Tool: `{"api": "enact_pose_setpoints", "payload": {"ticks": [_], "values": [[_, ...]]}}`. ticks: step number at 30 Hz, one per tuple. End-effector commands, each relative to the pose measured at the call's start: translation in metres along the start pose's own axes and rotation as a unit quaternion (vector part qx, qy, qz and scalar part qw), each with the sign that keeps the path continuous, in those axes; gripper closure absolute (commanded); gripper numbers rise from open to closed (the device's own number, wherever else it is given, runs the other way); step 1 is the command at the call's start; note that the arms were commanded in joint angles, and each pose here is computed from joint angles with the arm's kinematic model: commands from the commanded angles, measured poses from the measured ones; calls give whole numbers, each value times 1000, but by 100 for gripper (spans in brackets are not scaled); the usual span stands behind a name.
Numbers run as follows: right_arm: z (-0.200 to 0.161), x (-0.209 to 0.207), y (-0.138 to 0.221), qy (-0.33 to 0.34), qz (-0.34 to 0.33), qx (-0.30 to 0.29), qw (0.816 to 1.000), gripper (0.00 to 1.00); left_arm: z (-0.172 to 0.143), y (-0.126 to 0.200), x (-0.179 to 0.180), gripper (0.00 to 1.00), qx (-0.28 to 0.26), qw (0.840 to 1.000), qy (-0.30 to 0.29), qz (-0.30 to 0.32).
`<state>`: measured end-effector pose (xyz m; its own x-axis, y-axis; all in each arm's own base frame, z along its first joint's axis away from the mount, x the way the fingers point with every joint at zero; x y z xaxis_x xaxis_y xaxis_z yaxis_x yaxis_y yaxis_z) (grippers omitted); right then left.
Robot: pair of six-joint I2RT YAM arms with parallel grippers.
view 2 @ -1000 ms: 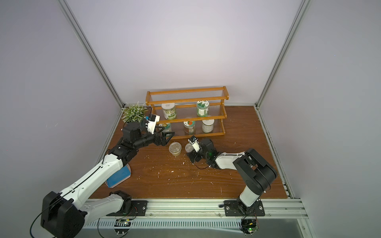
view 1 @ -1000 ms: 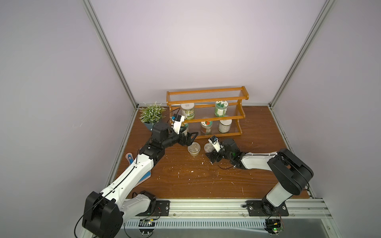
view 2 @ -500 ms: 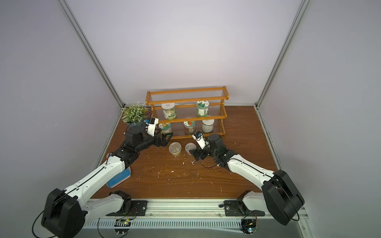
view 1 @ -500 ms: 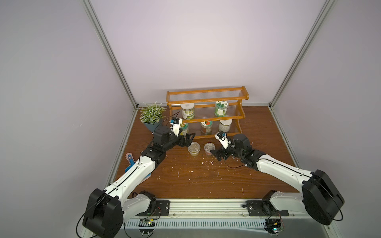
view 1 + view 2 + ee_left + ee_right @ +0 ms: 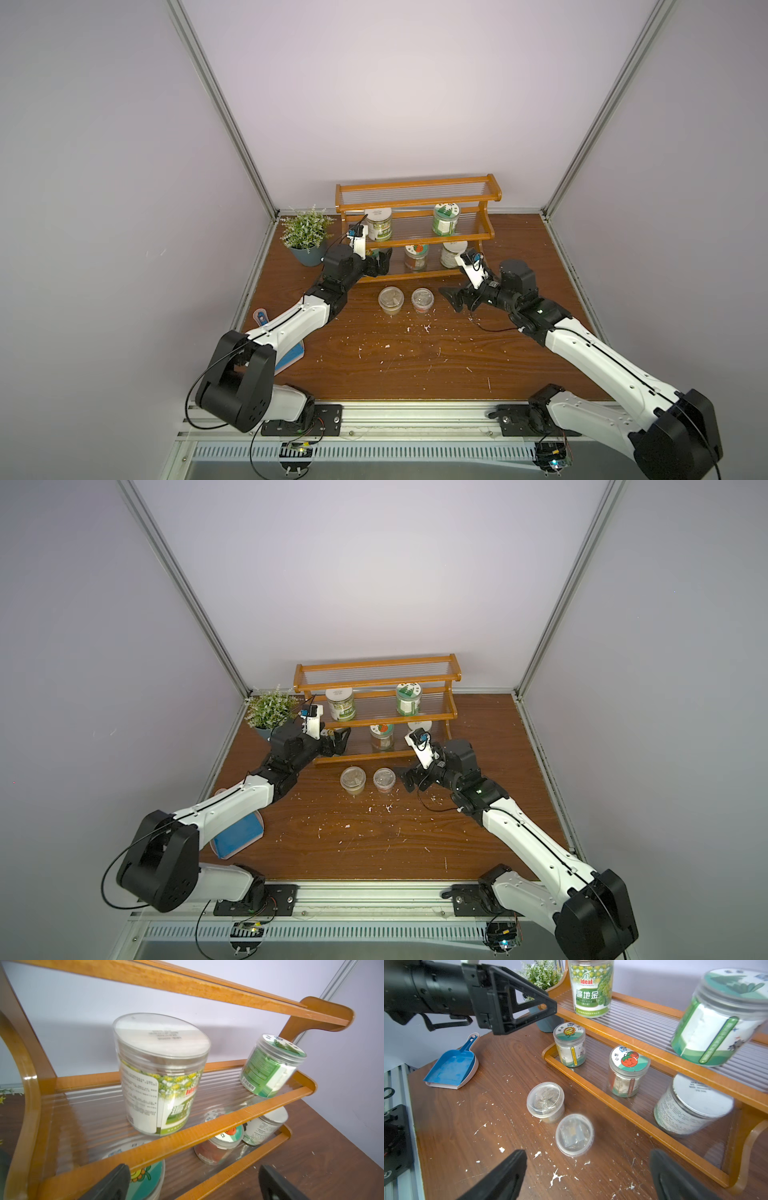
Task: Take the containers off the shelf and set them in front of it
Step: 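Pick up a container from the shelf.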
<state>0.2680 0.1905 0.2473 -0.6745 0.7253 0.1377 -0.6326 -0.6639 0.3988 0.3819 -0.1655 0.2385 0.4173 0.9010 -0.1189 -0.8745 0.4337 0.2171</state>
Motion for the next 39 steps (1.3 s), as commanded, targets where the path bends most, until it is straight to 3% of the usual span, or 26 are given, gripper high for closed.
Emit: {"api": "enact_pose_setpoints", "payload": {"ticks": [1, 20, 33, 39], "values": [[15, 4, 10, -2, 13, -25, 1000, 1, 32, -10, 8, 1, -55, 998, -12, 26], [20, 1, 20, -4, 17, -45, 999, 1, 46, -53, 22, 0, -108, 993, -6, 51], [21, 0, 20, -6, 23, -49, 999, 1, 40, -73, 28, 0, -100, 993, -18, 53], [21, 1, 20, -6, 26, -49, 998, 1, 39, -78, 28, 6, -109, 993, -22, 50]]}}
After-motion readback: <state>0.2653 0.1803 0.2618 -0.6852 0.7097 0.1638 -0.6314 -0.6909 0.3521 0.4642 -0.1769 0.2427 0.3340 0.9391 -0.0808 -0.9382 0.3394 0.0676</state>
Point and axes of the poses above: each gripper's point midway between its finger pads, its own y axis back along the fingers, its own x axis along the line the jaws close on, z = x × y, the point moved 4 cm from there along y, back along the fingers, and after that the axes turned 6 degrees about -y, right-handed, at the moved point
